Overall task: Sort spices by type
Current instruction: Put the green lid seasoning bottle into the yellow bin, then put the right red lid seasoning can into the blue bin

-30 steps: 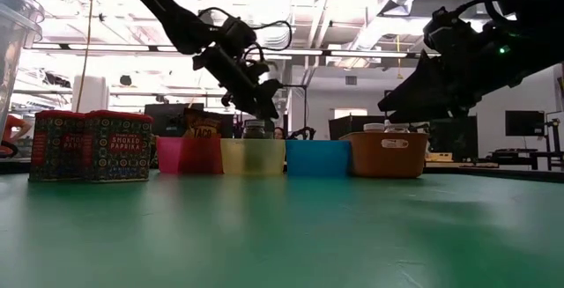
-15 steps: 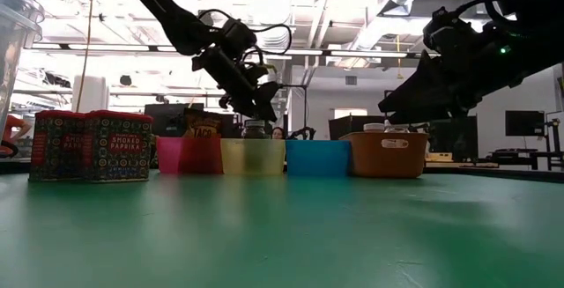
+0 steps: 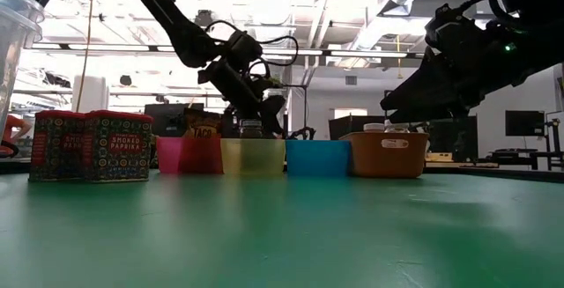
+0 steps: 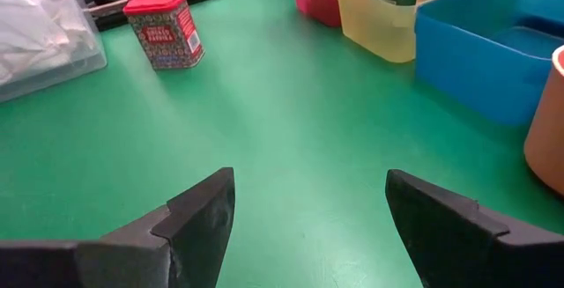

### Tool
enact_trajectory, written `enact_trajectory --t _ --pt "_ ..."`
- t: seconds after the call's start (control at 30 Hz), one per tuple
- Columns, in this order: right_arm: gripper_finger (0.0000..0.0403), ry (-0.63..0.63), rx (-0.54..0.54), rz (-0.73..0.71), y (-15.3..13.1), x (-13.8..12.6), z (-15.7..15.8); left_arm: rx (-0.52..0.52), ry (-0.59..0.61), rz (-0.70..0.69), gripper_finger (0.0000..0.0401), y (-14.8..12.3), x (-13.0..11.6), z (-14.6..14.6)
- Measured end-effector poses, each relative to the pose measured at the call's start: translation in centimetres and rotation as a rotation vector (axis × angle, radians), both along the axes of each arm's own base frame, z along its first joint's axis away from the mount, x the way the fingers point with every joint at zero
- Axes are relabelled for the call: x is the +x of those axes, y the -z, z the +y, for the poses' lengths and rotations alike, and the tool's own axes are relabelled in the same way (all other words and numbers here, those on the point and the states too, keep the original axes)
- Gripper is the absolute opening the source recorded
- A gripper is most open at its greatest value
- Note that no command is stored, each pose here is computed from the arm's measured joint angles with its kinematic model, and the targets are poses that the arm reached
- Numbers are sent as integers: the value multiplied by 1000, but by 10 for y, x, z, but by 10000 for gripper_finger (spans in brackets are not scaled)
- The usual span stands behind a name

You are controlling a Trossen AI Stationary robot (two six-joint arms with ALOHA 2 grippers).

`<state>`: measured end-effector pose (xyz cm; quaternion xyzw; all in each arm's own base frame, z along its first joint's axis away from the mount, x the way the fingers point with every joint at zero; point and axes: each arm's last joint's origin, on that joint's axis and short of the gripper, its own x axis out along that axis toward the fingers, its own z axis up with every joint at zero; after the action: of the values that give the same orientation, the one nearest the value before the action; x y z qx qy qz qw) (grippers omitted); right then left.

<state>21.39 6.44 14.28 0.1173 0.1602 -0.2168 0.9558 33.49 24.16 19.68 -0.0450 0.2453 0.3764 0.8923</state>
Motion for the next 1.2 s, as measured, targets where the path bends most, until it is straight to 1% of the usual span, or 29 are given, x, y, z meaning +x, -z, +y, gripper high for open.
enact_trajectory --t 0.07,0.23,0.37,0.43,0.57,0.67,0.73,0.87,0.93,1.0,1.07,1.2 --pt "317 0 0 0 0 0 0 0 0 5 202 0 0 0" --pt "317 2 -1 1 0 0 -1 -3 -38 47 249 3 -3 0" --pt "317 2 -3 2 0 0 -1 14 -27 62 264 1 -2 -2" --pt "317 2 -3 2 0 0 -1 40 -13 61 265 -6 -3 -4" --pt "317 3 0 1 0 0 -1 124 15 26 265 -33 -6 -9" --pt "317 4 2 0 0 0 -1 132 39 58 266 -49 -9 -16" --pt "317 5 6 -1 0 0 -1 137 85 74 266 -62 -9 -25" --pt "317 -4 11 1 0 0 0 142 276 116 266 -83 -7 -63" --pt "317 -15 16 4 0 0 0 106 347 176 264 -88 -9 -90" --pt "317 -17 16 7 1 0 0 42 390 219 260 -93 -13 -117" --pt "317 -17 16 7 1 0 0 -66 395 253 255 -94 -20 -142" --pt "317 -16 1 15 1 1 -2 -312 330 339 250 -84 -31 -184"
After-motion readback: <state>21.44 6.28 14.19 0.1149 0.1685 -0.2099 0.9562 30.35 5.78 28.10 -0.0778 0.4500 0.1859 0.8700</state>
